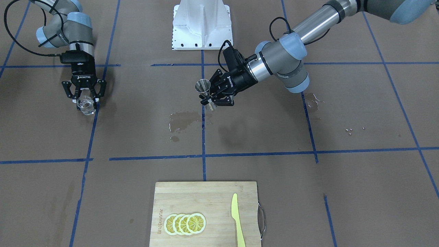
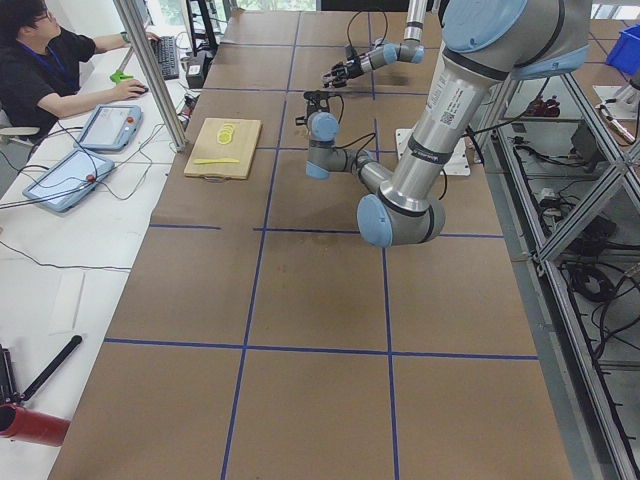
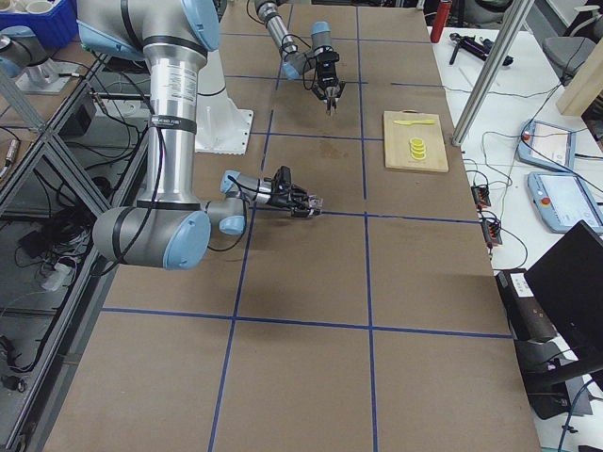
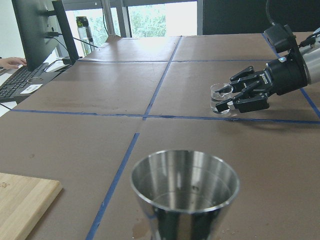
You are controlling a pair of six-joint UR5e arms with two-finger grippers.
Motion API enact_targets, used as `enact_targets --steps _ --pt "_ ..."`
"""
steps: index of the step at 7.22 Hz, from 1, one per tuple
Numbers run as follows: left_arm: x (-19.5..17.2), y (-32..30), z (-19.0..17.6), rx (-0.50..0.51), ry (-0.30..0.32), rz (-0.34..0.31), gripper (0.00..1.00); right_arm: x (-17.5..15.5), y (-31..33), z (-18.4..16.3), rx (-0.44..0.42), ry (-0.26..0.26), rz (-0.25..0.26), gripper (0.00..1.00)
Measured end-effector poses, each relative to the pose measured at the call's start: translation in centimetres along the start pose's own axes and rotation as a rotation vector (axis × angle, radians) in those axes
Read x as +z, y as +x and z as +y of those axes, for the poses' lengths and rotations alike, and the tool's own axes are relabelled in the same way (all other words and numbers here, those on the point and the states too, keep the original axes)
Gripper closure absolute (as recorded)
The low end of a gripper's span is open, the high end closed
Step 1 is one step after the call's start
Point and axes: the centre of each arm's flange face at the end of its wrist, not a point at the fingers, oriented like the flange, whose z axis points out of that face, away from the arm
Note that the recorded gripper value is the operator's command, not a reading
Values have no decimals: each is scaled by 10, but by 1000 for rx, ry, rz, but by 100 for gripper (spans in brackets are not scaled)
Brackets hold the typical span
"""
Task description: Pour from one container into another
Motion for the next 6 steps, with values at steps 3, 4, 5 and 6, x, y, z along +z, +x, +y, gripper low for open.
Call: enact_targets --steps 3,4,5,6 --pt "-1 0 1 0 -1 0 100 1 -1 -30 -113 6 -88 100" --pt "-1 0 1 0 -2 0 100 -1 -6 -52 -146 28 -104 100" --pt "-1 0 2 1 -3 0 100 -4 -9 -76 -137 40 -126 100" --pt "-1 0 2 2 -3 0 100 -5 -11 -97 -115 41 -154 100"
